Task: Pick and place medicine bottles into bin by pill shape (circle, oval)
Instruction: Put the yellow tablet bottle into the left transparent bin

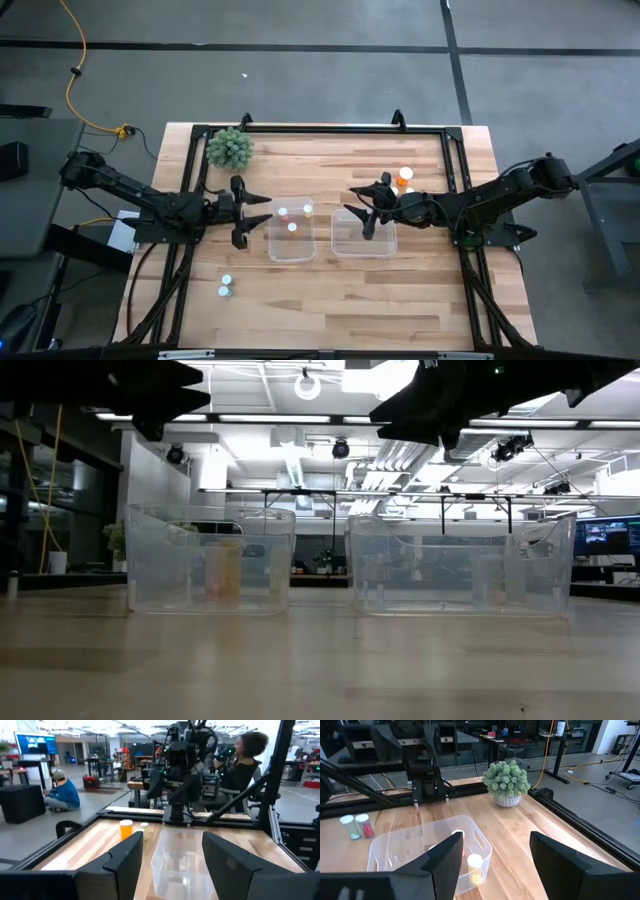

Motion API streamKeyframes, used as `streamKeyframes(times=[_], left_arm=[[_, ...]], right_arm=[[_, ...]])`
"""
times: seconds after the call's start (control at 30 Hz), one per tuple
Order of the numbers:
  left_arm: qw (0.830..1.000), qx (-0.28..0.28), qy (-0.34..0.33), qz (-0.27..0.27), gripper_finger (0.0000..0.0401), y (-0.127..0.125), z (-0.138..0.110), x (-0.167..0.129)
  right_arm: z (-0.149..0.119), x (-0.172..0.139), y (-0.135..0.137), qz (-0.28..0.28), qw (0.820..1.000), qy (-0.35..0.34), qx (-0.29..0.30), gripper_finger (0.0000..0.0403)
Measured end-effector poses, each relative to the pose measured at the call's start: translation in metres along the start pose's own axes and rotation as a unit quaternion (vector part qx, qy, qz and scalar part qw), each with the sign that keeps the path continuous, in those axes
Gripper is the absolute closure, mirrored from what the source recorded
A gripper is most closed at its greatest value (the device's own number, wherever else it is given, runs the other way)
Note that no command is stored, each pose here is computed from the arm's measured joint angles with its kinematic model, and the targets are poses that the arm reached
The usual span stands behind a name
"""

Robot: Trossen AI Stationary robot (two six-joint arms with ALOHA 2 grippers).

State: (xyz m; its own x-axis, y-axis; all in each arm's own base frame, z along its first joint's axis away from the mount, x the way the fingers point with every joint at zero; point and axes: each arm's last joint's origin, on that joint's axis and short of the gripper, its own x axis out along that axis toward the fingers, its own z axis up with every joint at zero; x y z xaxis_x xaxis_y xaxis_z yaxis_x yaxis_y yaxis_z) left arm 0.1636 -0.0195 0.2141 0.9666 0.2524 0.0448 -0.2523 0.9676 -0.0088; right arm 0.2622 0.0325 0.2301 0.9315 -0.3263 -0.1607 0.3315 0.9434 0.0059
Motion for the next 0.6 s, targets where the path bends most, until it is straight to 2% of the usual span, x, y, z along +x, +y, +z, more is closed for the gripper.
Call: streamKeyframes(times=[0.47, 0.53, 0.6], left_arm=[[1.000, -0.002, -0.016, -0.010, 0.0206, -0.0005, 0.0033, 0.0000], [1.000, 0.004, -0.020, -0.018, 0.0206, -0.0010, 0.0039, -0.0001], [0.999, 0.003, -0.021, -0.028, 0.0206, -0.0016, 0.0041, -0.0001]], right_arm=[[0.0001, 0.0000, -0.0002, -0.003, 1.000, -0.001, 0.009, 0.0179], [0.0002, -0.0001, -0.0014, -0.027, 0.999, -0.004, 0.022, 0.0179], [0.0013, 0.0000, -0.0039, -0.075, 0.996, -0.007, 0.046, 0.0179]])
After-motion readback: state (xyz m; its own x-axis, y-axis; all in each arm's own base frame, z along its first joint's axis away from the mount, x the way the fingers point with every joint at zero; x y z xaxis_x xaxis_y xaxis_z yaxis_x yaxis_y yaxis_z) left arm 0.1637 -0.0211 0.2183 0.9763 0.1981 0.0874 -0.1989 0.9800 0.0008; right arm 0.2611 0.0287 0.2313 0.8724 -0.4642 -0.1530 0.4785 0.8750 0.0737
